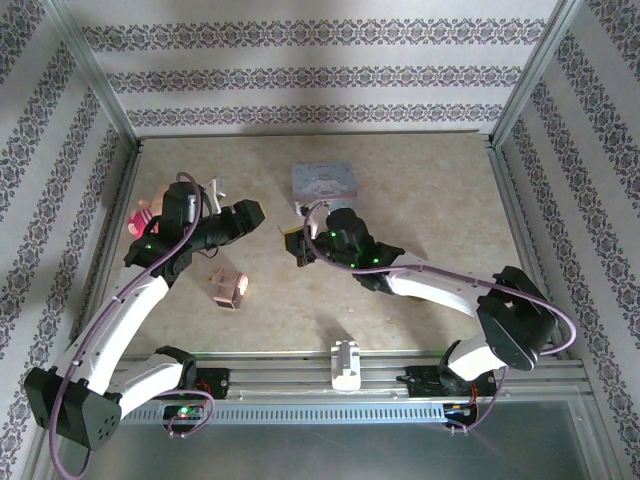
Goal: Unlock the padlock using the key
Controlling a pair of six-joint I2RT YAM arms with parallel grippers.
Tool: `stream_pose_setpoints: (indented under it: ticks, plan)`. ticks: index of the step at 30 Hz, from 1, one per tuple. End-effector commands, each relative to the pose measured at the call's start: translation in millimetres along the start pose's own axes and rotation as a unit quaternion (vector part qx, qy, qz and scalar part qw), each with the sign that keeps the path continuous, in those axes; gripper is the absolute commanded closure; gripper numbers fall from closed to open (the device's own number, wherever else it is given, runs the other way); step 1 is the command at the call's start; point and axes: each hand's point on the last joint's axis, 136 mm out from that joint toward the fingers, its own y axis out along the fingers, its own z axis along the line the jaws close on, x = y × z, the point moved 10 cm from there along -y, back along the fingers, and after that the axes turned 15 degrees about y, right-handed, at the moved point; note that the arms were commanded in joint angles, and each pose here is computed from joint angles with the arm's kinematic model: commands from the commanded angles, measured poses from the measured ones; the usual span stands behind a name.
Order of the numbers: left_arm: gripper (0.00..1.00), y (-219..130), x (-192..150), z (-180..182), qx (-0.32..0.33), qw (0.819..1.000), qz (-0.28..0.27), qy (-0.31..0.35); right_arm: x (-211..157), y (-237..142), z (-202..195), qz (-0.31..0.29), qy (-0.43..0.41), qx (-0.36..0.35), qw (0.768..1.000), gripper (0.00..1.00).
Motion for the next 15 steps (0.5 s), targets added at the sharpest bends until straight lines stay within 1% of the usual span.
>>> stream_pose_setpoints:
  ticks: [1,4,7,15]
  plan:
    - [0.39,6,7,-8,-0.082,0.996,-0.034,0.026,8,-20,9,-0.004,0.052,0.092,0.994,1.0]
    - [0.42,12,8,-12,-0.132,0.99,-0.039,0.032,14,-36,2,-0.024,0.085,0.122,0.989,1.0]
    - [0.44,14,9,-18,-0.167,0.984,-0.043,0.046,16,-49,-1,-0.034,0.105,0.138,0.984,1.0]
    - [0.47,30,7,-30,-0.215,0.974,-0.015,0.065,18,-67,7,-0.032,0.124,0.173,0.976,1.0]
